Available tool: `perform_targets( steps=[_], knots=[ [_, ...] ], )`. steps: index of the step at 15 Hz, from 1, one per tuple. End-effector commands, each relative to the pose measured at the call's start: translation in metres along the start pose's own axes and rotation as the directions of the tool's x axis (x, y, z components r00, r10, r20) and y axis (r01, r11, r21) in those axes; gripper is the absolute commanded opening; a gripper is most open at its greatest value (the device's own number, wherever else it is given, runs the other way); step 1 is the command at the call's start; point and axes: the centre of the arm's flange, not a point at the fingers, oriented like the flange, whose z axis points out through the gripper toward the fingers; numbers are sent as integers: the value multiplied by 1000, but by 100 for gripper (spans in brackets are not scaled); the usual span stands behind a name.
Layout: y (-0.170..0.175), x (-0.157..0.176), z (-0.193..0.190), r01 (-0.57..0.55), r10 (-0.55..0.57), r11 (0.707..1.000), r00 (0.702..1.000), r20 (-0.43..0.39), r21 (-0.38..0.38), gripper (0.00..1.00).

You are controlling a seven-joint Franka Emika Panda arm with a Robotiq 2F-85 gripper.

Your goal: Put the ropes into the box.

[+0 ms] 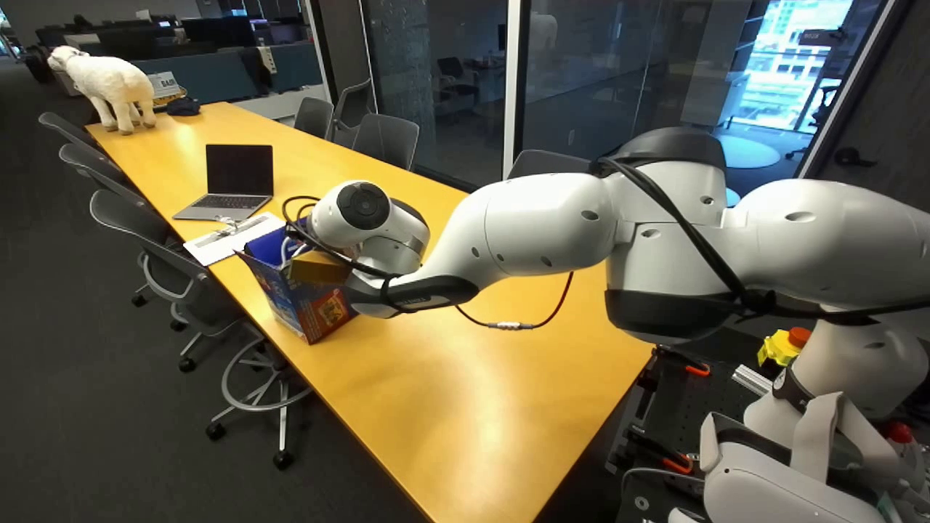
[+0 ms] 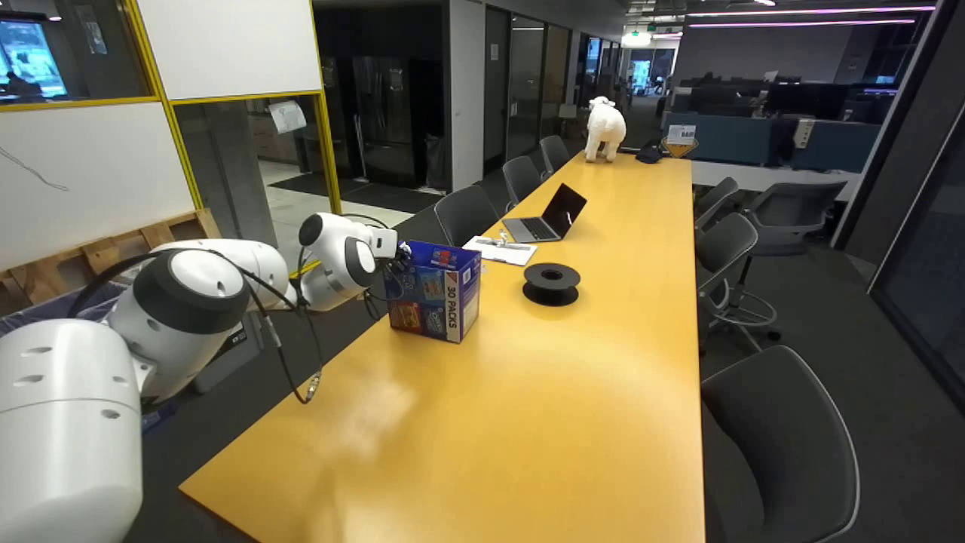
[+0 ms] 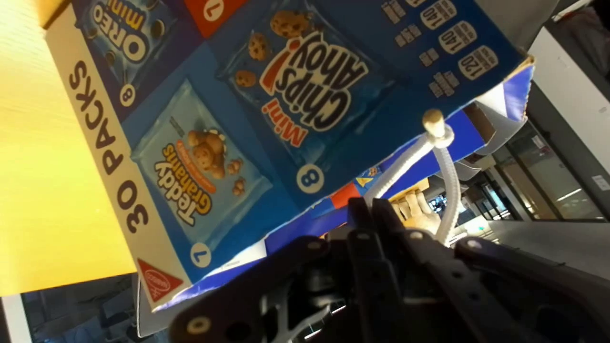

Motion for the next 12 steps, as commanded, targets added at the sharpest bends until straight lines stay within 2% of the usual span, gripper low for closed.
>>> perform_targets(
  steps=[1, 6, 7, 9, 12],
  knots=[
    [-26, -6, 36, -22, 22, 1000, 999, -28, 14, 7],
    [-39, -5, 52, -44, 44, 999, 999, -29, 1, 6],
    [-40, -4, 53, -51, 51, 999, 998, -23, -8, 33],
    [-41, -2, 53, -26, 26, 999, 1000, -11, -27, 41],
    [-41, 2, 53, 11, -11, 999, 1000, 1, -36, 63]
  ],
)
